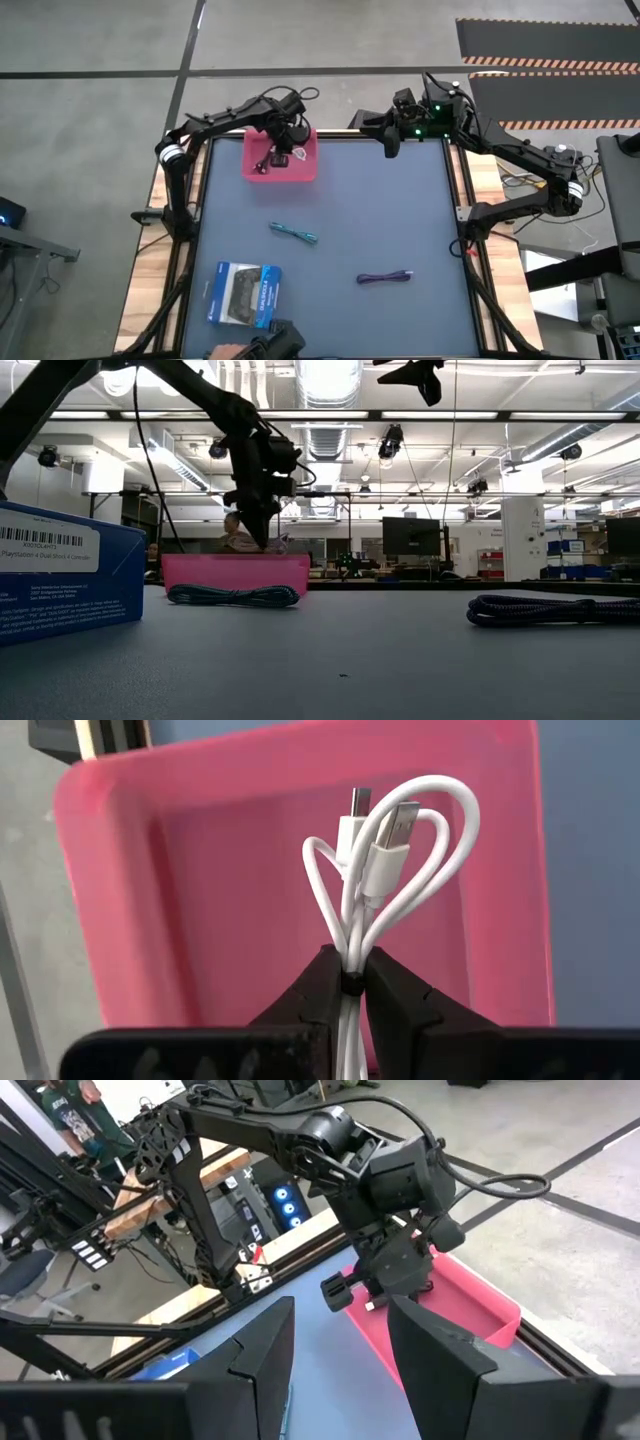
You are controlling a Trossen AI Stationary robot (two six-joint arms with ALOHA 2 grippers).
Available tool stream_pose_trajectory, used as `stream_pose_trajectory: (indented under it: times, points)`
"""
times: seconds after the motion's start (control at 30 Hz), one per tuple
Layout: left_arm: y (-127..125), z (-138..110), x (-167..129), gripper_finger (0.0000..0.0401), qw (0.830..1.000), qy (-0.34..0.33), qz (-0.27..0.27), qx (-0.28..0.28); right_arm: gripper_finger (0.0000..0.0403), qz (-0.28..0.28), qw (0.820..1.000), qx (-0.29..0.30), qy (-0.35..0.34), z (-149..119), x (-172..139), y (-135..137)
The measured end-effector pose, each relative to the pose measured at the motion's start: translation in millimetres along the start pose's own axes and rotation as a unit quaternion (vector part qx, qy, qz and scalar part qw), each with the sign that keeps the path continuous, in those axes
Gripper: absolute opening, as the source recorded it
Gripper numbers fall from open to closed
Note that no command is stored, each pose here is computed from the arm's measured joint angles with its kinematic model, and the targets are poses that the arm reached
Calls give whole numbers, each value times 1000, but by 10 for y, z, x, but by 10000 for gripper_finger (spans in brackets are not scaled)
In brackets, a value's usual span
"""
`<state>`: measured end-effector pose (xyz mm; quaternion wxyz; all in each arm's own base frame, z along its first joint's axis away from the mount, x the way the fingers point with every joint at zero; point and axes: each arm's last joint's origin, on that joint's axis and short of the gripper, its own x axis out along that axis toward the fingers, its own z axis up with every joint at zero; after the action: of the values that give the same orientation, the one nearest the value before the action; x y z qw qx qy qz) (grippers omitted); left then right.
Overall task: Pick and place USB-C Cables
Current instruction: Put the white charger cable into the pink bin
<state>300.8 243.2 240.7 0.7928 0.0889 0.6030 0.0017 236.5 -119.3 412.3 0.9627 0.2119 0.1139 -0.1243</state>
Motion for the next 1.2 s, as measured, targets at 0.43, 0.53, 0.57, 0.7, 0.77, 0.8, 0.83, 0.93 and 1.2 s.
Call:
stream_pose_trajectory:
  times: [0.43, 0.53, 0.57, 0.7, 0.77, 0.8, 0.83, 0.93, 1.2]
  points:
    - [-32, -50, 169, 18, 1000, -7, 7, -3, 153, -1, 1000, -4, 0, -1, 1, -1]
    - [-25, -45, 180, 18, 1000, -12, 12, -3, 153, -1, 1000, -4, 0, -1, 1, -1]
    - [-20, -40, 180, 18, 1000, -15, 15, -3, 153, -1, 1000, -4, 0, -1, 2, -2]
    - [-29, -53, 219, 18, 1000, -15, 16, 1, 153, -1, 1000, -4, 0, -1, 2, -2]
    - [-41, -71, 266, 18, 1000, -17, 17, -4, 153, -1, 1000, -4, 0, -1, 2, -2]
    - [-52, -86, 292, 18, 1000, -15, 15, -14, 153, -1, 1000, -4, 0, -1, 2, -2]
    - [-64, -101, 313, 18, 1000, -13, 12, -23, 153, -1, 1000, -4, 0, -1, 2, -2]
    - [-98, -142, 370, 20, 999, -5, 4, -51, 153, -1, 1000, -5, 0, -1, 2, -2]
    - [-185, -218, 487, 29, 998, 6, -19, -57, 153, -13, 1000, -14, -4, 1, 2, -8]
